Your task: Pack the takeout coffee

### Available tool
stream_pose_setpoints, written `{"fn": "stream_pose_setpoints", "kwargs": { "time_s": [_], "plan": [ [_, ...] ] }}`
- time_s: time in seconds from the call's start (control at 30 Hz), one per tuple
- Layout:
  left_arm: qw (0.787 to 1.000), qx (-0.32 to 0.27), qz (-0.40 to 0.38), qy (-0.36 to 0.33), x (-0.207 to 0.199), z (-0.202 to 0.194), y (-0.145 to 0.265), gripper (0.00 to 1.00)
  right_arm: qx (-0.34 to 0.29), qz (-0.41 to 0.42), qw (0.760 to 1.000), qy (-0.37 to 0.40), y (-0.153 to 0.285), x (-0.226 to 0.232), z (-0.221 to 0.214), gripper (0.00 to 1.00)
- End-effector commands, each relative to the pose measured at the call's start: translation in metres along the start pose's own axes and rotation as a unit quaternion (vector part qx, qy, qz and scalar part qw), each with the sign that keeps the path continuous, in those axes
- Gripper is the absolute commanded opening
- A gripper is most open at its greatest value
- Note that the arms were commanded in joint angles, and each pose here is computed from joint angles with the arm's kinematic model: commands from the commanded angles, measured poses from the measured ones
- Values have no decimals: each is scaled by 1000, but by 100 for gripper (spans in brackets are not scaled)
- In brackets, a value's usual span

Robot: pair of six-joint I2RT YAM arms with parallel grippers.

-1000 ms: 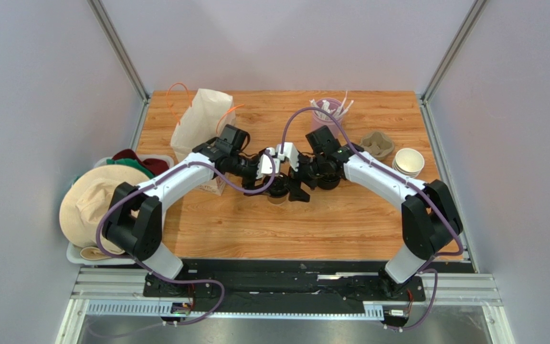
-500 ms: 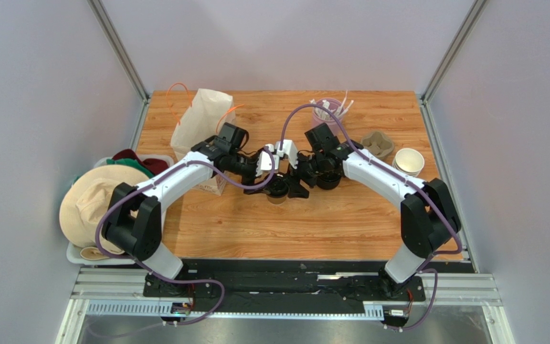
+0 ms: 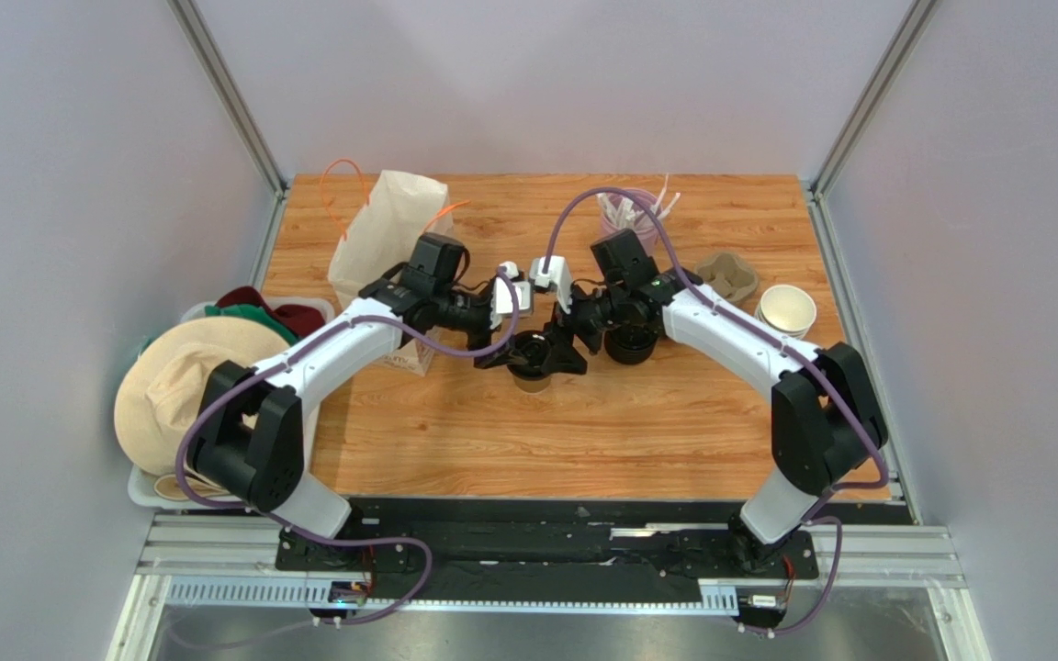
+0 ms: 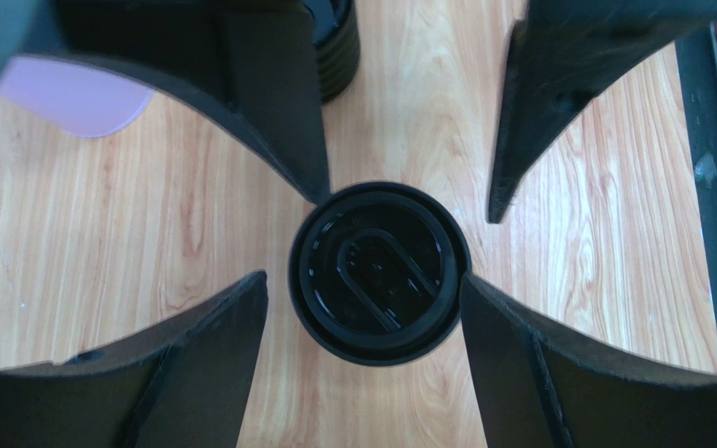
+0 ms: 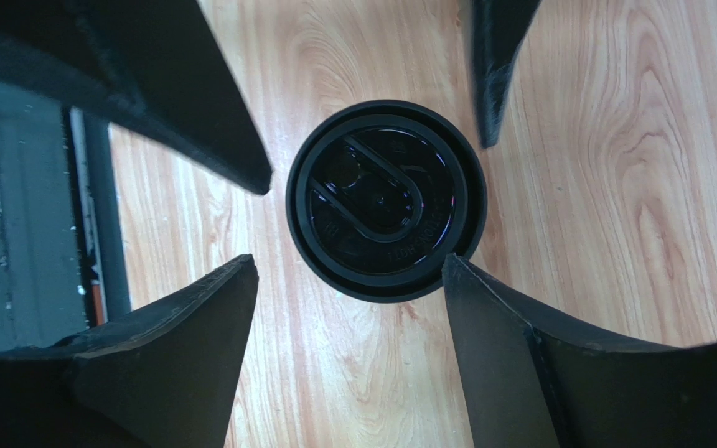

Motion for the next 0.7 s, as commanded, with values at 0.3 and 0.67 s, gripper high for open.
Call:
{"fn": "stream_pose_setpoints", "kwargs": {
  "time_s": [0.3, 0.67],
  "plan": [
    [998, 5, 31, 60, 3, -20, 20, 87, -124, 103, 986, 38, 22, 28, 50, 79],
    [999, 5, 2, 54, 5, -18, 12, 87, -104, 48, 991, 65, 4, 1, 25, 84]
  ]
}}
Point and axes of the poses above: each gripper's point midway between its finger pads, its own y axis back along the fingers, its own x axis along the line the jaws close on, z = x × y, the point moved 1 cm from there along y, back along the fingers, and after that the axes turned 8 degrees about -y, right-handed, at the moved point
